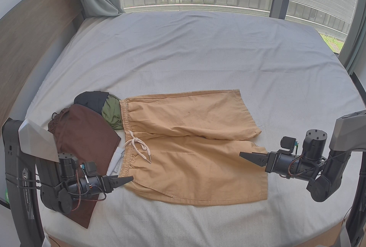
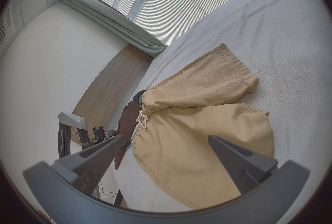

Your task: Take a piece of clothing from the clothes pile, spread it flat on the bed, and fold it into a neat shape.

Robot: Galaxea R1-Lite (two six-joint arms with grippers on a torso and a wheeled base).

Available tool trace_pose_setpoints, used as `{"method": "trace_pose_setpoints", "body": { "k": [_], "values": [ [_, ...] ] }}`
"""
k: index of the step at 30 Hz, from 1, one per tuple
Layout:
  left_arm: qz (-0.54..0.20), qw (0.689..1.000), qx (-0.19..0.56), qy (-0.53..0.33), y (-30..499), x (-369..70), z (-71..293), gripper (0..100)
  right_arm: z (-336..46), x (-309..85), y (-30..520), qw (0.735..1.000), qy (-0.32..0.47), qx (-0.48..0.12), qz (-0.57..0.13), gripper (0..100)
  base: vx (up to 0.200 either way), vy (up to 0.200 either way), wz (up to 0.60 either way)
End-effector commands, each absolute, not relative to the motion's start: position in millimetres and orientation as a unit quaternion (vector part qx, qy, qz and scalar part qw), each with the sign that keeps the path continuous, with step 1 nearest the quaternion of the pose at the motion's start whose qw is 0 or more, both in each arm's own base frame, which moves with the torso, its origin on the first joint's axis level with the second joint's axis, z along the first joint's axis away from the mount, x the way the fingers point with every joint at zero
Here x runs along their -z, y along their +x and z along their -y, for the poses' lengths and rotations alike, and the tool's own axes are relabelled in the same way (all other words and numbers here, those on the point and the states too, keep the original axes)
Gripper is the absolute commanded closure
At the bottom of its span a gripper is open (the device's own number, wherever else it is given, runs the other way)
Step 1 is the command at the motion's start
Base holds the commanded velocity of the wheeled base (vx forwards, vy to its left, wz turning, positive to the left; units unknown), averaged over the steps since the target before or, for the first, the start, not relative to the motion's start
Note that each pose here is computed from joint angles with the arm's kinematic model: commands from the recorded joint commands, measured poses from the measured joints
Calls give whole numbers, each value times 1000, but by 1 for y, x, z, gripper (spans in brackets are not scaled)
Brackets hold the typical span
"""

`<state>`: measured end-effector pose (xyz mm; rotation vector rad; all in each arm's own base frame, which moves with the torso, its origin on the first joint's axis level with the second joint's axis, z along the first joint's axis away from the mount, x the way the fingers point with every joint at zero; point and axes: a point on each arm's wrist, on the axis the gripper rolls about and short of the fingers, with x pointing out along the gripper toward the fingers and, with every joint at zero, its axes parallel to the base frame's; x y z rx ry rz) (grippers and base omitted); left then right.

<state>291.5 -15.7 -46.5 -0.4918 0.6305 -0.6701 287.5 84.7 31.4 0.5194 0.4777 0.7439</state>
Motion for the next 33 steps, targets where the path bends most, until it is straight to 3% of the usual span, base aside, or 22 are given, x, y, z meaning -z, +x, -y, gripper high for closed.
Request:
{"method": "trace_pose_setpoints", "body": {
  "k": [1,29,30,33],
  "values": [
    [-311,858,314,-260,297,50,23,0,-85,-31,288,871,249,-356,-230,0,0,0,0],
    [-316,861,300,-262,306,67,22,0,-84,-32,287,872,249,-356,-228,0,0,0,0],
    [-316,861,300,-262,306,67,22,100,-84,-32,287,872,249,-356,-228,0,0,0,0],
    [-316,861,300,-263,306,67,21,100,-83,-30,285,871,249,-353,-232,0,0,0,0]
  ]
}}
